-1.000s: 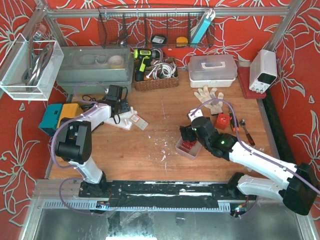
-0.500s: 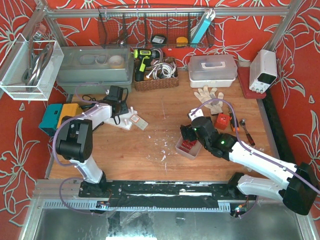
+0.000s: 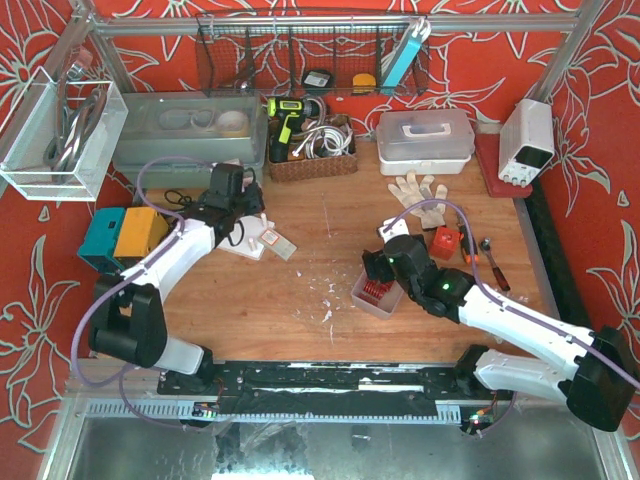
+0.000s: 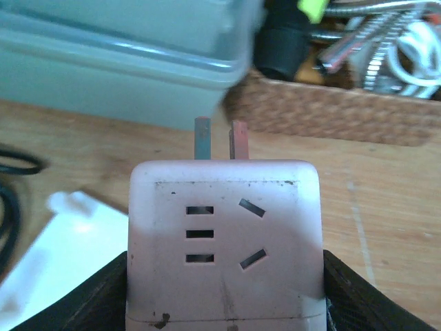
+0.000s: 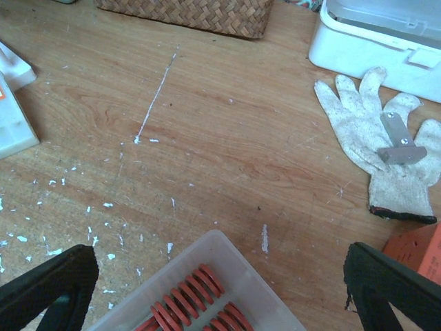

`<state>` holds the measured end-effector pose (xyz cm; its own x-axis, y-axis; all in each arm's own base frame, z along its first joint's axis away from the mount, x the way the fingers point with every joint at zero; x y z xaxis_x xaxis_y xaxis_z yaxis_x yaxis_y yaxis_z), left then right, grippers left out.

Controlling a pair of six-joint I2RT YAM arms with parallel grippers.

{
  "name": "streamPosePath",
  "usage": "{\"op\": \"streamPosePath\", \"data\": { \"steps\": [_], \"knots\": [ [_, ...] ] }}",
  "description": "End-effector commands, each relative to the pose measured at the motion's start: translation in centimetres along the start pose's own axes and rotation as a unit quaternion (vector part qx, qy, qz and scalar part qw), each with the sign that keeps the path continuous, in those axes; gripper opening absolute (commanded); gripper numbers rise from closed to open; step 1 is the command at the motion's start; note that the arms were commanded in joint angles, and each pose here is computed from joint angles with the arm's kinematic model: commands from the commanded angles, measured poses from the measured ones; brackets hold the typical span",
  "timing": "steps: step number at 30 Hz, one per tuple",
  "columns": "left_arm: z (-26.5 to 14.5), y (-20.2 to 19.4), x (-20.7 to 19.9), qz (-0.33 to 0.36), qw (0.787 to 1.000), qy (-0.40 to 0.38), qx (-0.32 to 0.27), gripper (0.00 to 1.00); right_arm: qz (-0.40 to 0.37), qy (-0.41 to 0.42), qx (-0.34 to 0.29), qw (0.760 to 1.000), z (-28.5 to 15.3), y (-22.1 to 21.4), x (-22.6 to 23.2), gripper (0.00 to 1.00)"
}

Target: Install the large spring

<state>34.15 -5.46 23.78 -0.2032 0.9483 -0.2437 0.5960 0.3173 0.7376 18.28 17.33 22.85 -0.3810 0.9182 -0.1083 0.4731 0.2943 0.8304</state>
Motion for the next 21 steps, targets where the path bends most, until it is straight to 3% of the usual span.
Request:
{"op": "streamPosePath", "data": {
  "steps": [1,12,21],
  "knots": [
    [-1.1,0.1,-3.0,0.017,0.996,-0.074,-0.039,0.3,-0.001,-0.014,-0.013,1.0,-0.3,-0.2,-0.3,0.98],
    [4.0,-2.7,-9.1,0.061,0.992,-0.109,0.003,0.29,-0.002,-0.029,-0.018,0.999,-0.4,-0.3,-0.5,0.98],
    [9.5,-5.0,-13.4,0.102,0.99,-0.09,0.039,0.28,-0.004,-0.036,-0.017,0.999,-0.2,-0.4,-0.6,0.98]
  ]
}}
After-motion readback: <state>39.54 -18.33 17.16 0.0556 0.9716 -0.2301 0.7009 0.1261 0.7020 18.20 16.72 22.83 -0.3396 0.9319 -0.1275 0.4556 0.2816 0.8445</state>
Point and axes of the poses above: each gripper's point midway between its finger pads, its own z axis out along the fingers, its own x axis along the line the jaws close on, y = z × x, the point moved 10 cm from there along -z, back along the fingers, and after that the axes turned 1 degree about -z, right-handed, at the moved point
